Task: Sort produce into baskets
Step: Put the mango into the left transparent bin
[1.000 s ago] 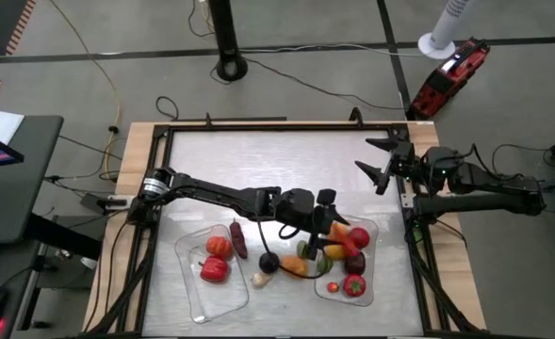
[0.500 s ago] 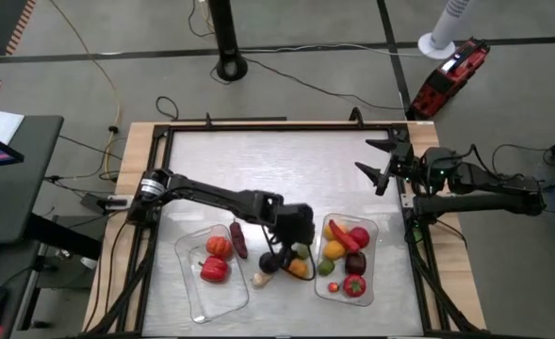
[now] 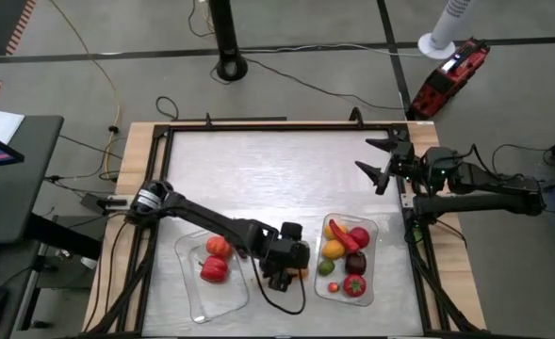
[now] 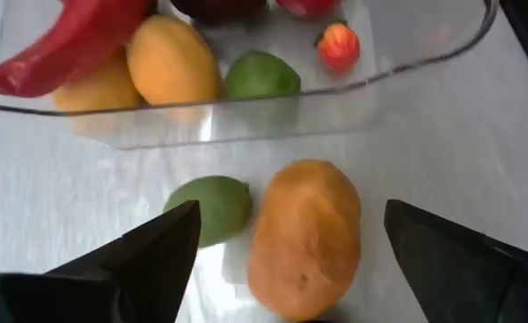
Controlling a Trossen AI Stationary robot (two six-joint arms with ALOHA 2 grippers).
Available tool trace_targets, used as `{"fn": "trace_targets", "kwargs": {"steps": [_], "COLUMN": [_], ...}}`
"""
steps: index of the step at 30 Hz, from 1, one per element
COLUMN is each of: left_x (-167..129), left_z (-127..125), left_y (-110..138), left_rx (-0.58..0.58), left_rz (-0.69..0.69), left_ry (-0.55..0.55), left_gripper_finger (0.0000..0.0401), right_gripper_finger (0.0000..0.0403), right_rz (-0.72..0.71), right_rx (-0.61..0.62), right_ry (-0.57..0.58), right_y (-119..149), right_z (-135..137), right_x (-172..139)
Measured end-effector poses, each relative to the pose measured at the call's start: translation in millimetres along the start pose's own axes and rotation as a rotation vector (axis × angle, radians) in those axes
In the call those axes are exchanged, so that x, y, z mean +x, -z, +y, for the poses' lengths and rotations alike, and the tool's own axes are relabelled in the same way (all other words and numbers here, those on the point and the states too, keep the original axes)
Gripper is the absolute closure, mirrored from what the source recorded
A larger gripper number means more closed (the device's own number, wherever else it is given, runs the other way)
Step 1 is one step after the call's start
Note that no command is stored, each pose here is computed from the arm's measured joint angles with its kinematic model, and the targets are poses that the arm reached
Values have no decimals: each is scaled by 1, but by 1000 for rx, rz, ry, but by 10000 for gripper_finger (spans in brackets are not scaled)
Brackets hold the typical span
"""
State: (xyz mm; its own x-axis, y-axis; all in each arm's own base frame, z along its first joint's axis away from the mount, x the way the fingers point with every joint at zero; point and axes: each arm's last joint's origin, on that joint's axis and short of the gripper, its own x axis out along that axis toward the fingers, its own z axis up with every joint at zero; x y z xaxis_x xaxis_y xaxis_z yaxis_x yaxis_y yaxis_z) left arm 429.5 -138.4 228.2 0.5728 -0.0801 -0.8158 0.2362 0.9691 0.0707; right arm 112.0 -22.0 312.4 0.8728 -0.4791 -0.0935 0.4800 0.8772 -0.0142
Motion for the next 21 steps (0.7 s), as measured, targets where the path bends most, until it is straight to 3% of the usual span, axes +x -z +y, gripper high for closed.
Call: {"fn": "trace_targets", "kwargs": {"steps": [10,15,21], "left_x": [42,44,54], "left_z": [-7,-6,-6], "left_y": [14,15,23], "left_rx": [32,68,79], "left_rz": [72,78,135], "left_ry": [99,50,47], "left_gripper_finger": [55,57,104], "right_gripper_finger": [17,17,17], "right_rz": [14,14,13], "right_rx": [-6,-6,-6], "right_ry": [0,-1,-2], "right_y": [1,1,1], "right_z": [0,0,0], "right_x": [0,0,0]}}
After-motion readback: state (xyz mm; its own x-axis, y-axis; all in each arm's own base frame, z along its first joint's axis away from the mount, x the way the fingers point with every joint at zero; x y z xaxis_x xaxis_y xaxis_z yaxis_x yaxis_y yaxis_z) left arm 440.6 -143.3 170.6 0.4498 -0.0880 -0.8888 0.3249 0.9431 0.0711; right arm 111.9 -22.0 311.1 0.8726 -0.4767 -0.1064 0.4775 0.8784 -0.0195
